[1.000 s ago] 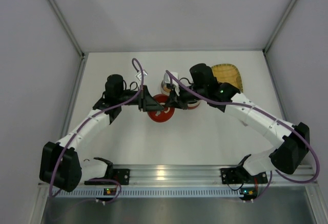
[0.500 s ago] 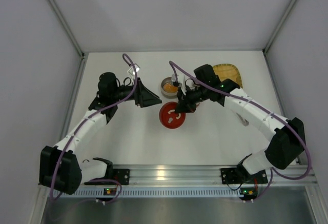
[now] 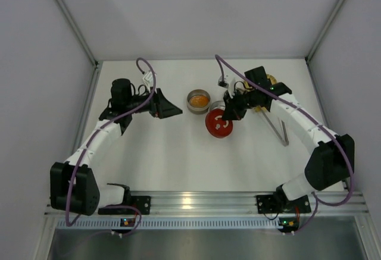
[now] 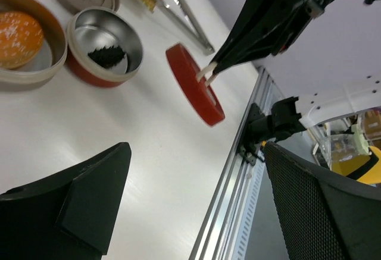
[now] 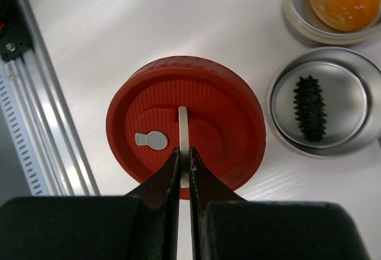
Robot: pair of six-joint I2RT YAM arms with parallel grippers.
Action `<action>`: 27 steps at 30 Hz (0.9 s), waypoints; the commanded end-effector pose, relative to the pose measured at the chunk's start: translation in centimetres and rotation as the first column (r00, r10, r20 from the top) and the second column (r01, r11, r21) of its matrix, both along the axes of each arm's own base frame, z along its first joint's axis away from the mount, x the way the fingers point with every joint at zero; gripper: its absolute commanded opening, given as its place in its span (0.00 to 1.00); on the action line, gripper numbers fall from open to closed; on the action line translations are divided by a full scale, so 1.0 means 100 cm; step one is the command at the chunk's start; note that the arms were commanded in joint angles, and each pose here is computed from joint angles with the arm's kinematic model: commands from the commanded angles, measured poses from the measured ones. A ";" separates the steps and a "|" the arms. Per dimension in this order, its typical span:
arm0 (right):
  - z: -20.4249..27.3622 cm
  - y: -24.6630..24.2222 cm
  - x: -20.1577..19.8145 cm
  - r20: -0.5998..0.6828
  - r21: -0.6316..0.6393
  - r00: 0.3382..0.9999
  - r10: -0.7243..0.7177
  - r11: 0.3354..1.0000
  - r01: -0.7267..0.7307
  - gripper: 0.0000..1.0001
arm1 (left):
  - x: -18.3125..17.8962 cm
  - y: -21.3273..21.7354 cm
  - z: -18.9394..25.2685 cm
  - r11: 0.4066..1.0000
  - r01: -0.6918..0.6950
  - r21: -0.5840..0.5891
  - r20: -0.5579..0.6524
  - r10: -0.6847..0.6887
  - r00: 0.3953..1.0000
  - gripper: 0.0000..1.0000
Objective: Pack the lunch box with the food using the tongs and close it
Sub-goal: Move the packing box to the center of the board.
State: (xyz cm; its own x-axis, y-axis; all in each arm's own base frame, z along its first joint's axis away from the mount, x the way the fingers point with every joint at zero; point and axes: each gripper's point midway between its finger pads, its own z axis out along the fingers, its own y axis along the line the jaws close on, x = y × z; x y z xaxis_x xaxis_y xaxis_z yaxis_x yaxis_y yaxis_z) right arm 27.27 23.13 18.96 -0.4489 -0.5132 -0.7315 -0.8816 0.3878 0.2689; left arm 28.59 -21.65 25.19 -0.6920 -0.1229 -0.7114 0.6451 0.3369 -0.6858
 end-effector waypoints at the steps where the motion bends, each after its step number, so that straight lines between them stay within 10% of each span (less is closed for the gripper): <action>1: 0.006 -0.012 0.024 0.048 -0.048 0.996 -0.068 0.996 0.071 0.00 | 0.013 0.009 -0.002 0.995 -0.040 0.089 0.020 0.038 0.999 0.98; 27: -0.047 -0.022 0.111 0.025 -0.334 0.993 -0.116 0.935 0.118 0.00 | 0.016 0.030 -0.032 0.981 -0.010 0.192 -0.048 0.019 0.999 0.98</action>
